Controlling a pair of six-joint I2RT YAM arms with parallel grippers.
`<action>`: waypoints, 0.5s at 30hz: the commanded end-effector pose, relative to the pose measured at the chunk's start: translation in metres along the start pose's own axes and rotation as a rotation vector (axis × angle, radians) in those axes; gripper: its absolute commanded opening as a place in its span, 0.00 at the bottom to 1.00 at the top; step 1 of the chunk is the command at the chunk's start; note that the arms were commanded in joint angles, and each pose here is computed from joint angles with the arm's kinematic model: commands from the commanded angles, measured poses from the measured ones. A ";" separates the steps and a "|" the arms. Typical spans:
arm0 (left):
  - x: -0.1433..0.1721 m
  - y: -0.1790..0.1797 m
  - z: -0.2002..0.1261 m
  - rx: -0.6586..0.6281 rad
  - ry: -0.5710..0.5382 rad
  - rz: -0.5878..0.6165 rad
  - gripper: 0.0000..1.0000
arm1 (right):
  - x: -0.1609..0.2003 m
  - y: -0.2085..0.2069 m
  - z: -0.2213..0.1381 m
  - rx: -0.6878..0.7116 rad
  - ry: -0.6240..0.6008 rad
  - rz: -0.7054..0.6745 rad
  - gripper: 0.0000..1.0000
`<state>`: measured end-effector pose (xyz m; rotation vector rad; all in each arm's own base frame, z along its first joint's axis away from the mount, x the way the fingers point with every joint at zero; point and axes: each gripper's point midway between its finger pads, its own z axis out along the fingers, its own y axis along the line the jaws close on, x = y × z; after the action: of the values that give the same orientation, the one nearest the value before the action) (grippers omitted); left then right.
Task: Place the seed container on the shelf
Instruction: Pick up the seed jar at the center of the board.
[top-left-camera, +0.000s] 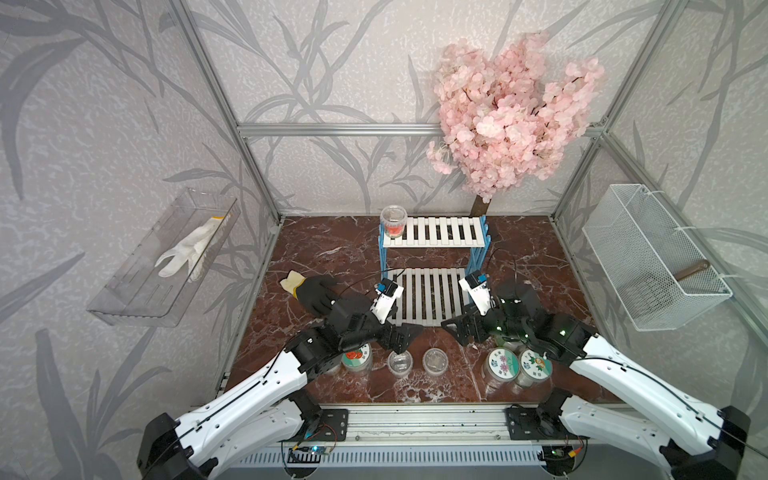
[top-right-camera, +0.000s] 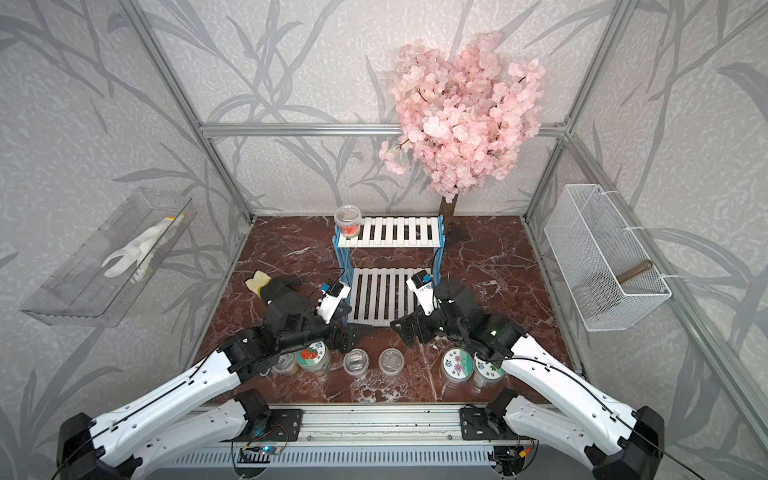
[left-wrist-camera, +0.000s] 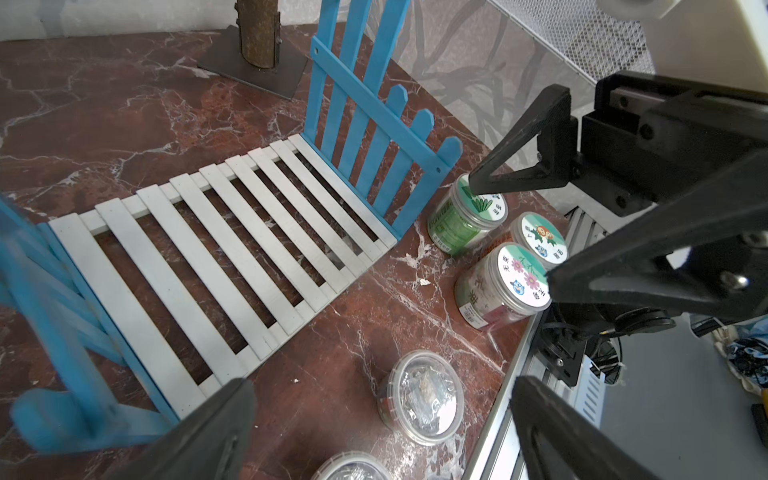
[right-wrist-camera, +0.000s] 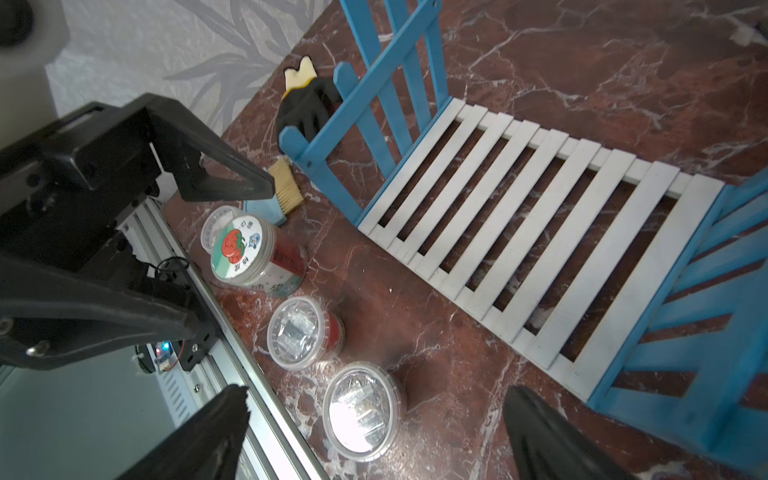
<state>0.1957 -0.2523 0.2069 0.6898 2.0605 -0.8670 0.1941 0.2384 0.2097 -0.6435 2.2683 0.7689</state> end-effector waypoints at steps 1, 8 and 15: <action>0.009 0.001 0.001 -0.022 0.010 0.023 1.00 | 0.013 -0.011 0.003 0.086 0.019 -0.017 0.99; 0.039 -0.010 0.003 -0.030 0.097 0.082 1.00 | 0.037 0.003 0.004 -0.048 -0.033 -0.038 0.99; 0.056 -0.015 0.008 -0.048 0.148 0.156 0.99 | 0.061 0.004 0.013 -0.092 0.028 -0.051 0.94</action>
<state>0.1560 -0.2622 0.1708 0.8669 2.1125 -0.7716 0.1606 0.2270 0.1575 -0.7148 2.2770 0.7934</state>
